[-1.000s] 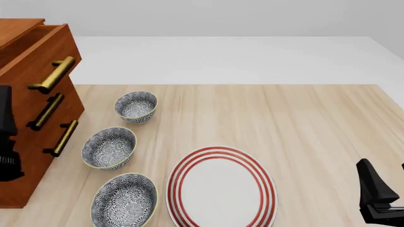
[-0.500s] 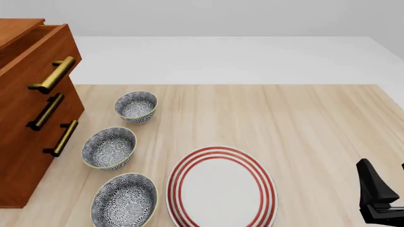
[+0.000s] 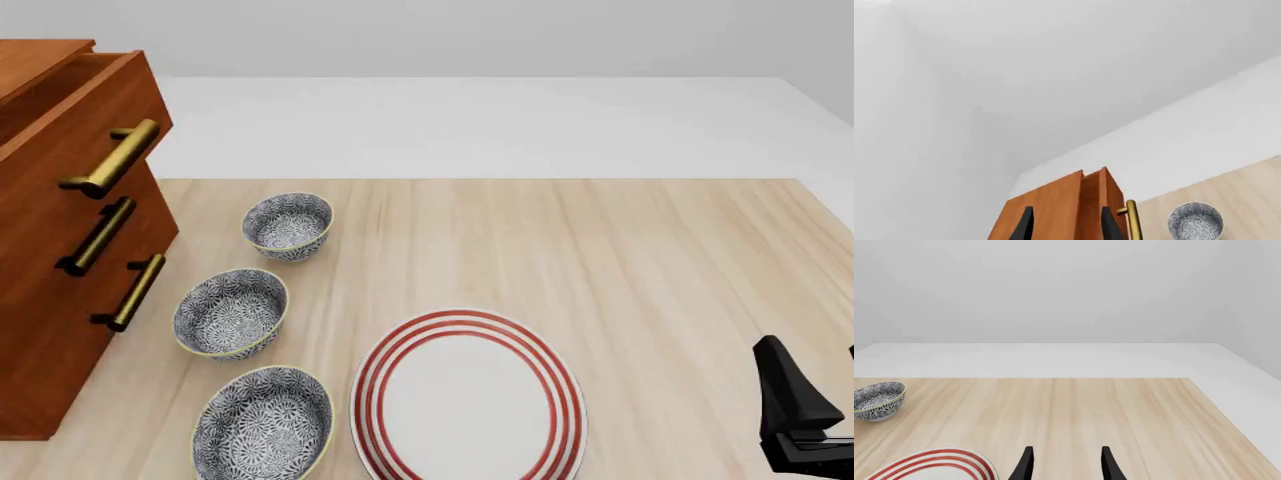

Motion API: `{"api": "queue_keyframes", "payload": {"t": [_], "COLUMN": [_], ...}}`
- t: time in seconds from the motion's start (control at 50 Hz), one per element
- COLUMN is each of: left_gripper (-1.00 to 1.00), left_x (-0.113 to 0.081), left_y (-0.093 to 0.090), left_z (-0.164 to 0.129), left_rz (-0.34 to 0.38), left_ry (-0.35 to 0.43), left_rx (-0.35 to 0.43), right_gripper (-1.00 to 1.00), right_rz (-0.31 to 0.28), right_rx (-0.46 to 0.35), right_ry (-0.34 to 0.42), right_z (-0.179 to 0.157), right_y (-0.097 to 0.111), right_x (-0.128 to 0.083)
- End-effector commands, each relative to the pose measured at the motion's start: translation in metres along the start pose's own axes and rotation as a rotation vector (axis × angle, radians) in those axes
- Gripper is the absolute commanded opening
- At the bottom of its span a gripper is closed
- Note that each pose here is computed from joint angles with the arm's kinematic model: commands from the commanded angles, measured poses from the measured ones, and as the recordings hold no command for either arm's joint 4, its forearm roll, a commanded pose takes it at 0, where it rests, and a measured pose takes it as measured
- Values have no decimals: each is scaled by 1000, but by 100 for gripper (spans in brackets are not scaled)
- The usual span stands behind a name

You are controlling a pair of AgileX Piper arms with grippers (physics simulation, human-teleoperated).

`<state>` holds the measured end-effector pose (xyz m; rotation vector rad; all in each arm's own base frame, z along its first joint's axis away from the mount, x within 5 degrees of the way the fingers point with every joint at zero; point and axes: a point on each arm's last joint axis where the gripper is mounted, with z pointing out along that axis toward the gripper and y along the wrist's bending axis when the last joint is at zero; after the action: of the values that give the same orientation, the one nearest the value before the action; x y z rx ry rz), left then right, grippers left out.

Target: Open the top drawer of the cabinet.

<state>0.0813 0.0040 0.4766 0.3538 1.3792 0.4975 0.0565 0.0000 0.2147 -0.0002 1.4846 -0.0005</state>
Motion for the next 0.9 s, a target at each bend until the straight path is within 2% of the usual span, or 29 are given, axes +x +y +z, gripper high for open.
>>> {"api": "queue_keyframes", "payload": {"t": [0.02, 0.16, 0.34, 0.38, 0.46, 0.5, 0.54, 0.7, 0.9], "left_gripper": [100, 100, 100, 100, 100, 100, 100, 100, 100], "left_x": [-17, -26, -25, -21, -12, 0, 3, 9, 11], "left_y": [17, 25, 16, 11, 1, -5, -8, -14, -16], "left_z": [19, 34, 34, 36, 37, 42, 42, 49, 59], "left_rz": [-154, -308, -341, -371, -370, -393, -393, -424, -466], "left_ry": [120, 214, 252, 283, 311, 349, 351, 399, 438], "left_rx": [-5, 7, 94, 126, 166, 166, 173, 200, 196], "right_gripper": [100, 100, 100, 100, 100, 100, 100, 100, 100], "right_rz": [0, 0, 0, 0, 0, 0, 0, 0, 0], "right_rx": [0, 0, 0, 0, 0, 0, 0, 0, 0], "right_ry": [0, 0, 0, 0, 0, 0, 0, 0, 0], "right_z": [0, 0, 0, 0, 0, 0, 0, 0, 0], "right_y": [0, 0, 0, 0, 0, 0, 0, 0, 0], "right_x": [0, 0, 0, 0, 0, 0, 0, 0, 0]}}
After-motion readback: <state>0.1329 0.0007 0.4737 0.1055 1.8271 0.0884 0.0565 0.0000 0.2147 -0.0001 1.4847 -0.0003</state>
